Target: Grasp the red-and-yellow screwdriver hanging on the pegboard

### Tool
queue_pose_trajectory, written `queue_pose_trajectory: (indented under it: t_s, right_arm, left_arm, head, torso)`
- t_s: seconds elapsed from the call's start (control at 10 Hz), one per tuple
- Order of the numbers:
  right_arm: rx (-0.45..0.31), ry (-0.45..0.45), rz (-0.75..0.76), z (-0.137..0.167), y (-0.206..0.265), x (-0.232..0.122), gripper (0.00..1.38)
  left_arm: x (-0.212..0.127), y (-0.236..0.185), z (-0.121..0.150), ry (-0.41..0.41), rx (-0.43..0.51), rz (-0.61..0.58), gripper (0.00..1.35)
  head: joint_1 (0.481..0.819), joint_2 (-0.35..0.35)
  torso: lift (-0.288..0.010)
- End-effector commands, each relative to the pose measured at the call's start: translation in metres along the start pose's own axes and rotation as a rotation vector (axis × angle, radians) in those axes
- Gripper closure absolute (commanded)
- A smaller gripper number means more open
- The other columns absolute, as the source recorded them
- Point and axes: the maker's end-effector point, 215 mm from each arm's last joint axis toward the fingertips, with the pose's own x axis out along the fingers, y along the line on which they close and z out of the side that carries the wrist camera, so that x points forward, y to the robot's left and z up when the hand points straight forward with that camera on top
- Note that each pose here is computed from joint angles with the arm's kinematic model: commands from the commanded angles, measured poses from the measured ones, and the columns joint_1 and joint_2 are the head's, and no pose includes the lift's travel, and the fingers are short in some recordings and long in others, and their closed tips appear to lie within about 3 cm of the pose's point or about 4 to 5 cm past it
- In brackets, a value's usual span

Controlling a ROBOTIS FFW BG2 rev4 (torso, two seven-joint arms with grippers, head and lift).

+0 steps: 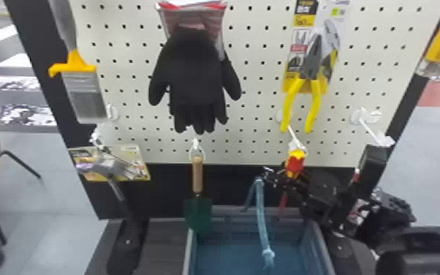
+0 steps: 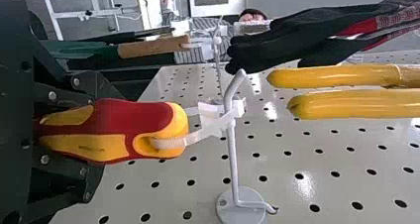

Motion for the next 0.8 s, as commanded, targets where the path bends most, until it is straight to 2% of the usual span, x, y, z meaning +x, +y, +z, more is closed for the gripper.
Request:
queue_pose_trajectory:
  t_s: [0.0,0.7]
  right_arm:
    - [0.004,0.002,-0.002,-0.0027,0.0011,-0.0011,1.27]
    - [-0.002,0.007,-0.003,-0.0030,0.0008,-0.0009,1.28]
  left_arm:
    - [-0.0002,0.0000,-0.0001,0.000,0.000,0.000,0.51]
    - [0.0009,-0.0013,0.0010,-0.003,-0.003,-0.001,0.51]
  head:
    - [0.549,0.000]
    - [0.549,0.000]
  torso:
    - [-0.100]
    - [-0.100]
